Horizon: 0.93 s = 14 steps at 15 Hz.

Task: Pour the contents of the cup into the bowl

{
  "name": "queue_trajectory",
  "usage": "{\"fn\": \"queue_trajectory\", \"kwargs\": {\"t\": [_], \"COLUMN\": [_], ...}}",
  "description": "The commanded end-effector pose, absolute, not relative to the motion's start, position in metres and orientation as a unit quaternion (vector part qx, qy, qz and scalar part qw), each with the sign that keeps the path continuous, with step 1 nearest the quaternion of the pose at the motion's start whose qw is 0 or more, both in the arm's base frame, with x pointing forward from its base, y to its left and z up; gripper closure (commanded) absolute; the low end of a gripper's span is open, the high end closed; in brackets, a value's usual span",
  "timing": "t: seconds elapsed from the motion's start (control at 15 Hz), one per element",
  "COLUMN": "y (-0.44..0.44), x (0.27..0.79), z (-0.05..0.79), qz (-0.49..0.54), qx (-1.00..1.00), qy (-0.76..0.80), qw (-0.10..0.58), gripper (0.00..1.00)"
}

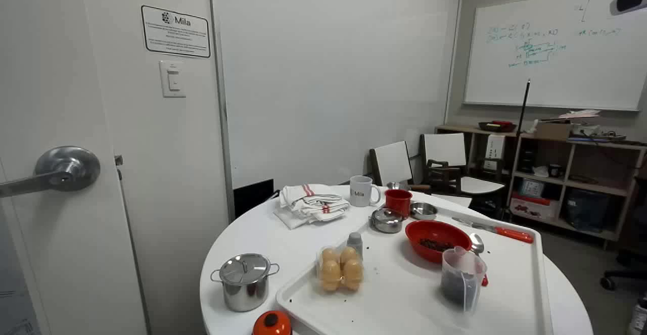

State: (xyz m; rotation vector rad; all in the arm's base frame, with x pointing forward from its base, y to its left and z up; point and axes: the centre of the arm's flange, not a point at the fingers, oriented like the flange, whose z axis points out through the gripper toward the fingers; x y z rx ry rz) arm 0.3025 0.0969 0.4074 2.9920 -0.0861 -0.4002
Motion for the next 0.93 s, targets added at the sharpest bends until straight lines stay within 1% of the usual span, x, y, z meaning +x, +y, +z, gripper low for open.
{"fn": "queue_trajectory", "kwargs": {"t": [0.0, 0.13, 0.6, 0.73, 0.87], "y": [0.097, 0.096, 0.096, 0.097, 0.097], "x": [0.303, 0.304, 0.304, 0.309, 0.322], "z": [0.407, 0.408, 0.408, 0.406, 0.405], "qz": [-0.132, -0.120, -0.128, -0.092, -0.073], "qx": [0.989, 0.991, 0.990, 0.988, 0.984], "qy": [-0.028, -0.038, -0.030, -0.109, -0.156], "qw": [0.061, 0.053, 0.059, 0.051, 0.040], "gripper": [0.00, 0.00, 0.00, 0.00, 0.00]}}
